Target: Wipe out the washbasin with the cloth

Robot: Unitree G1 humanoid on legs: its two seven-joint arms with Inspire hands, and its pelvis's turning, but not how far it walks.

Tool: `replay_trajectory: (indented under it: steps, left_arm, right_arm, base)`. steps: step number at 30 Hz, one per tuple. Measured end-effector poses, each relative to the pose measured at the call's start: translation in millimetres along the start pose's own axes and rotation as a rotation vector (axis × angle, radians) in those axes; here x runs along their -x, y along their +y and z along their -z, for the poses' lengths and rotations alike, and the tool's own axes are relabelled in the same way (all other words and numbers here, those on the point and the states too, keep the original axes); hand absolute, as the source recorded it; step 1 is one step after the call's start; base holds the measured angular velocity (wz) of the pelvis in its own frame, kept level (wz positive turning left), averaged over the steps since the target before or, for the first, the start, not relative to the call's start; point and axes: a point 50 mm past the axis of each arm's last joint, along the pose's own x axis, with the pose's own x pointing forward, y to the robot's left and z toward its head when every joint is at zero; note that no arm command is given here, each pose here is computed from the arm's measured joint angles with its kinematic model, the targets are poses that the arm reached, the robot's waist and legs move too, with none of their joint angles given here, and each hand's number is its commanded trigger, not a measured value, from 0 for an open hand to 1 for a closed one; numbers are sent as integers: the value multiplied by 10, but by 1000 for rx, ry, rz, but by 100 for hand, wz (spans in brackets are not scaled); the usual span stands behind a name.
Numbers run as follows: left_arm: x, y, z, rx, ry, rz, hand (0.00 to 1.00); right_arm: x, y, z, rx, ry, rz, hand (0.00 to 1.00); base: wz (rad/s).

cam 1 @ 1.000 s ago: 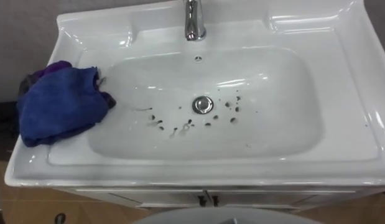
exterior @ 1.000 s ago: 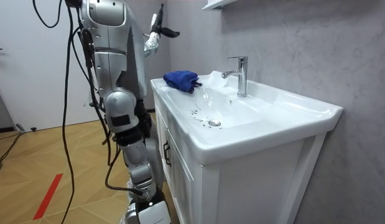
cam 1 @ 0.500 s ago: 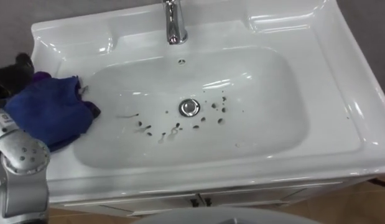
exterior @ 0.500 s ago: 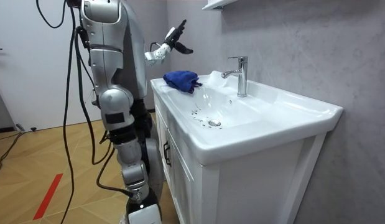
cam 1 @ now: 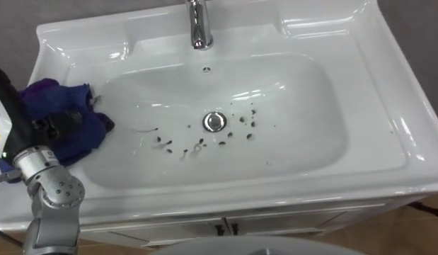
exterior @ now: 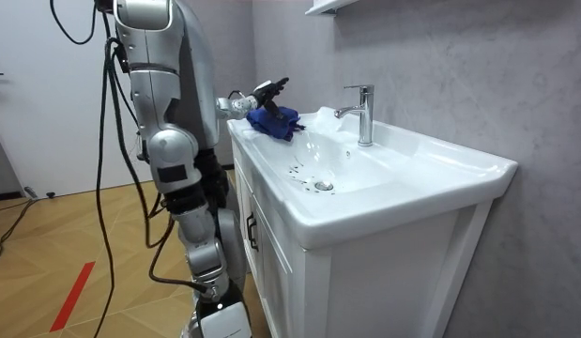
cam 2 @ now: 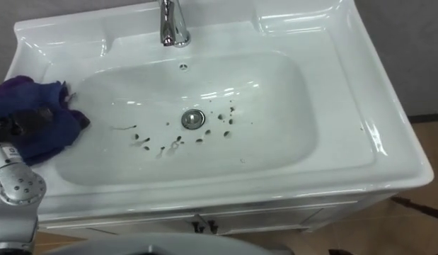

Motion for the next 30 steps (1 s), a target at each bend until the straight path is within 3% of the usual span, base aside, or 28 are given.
replay_trajectory:
  steps: [14, 24, 30]
  left_arm:
    - [49, -78, -3, -20, -3, 56, 0]
    - [239, -239, 380, -157, 131, 172, 0]
    - [299, -320, 391, -176, 143, 231, 0]
  right_arm:
    - [0, 4, -5, 46, -2, -8, 0]
    - [7, 7, 103, 55, 50, -7, 0]
    - [6, 22, 88, 82, 50, -14, 0]
  base:
    - [-1]
    - [0]
    - [-2]
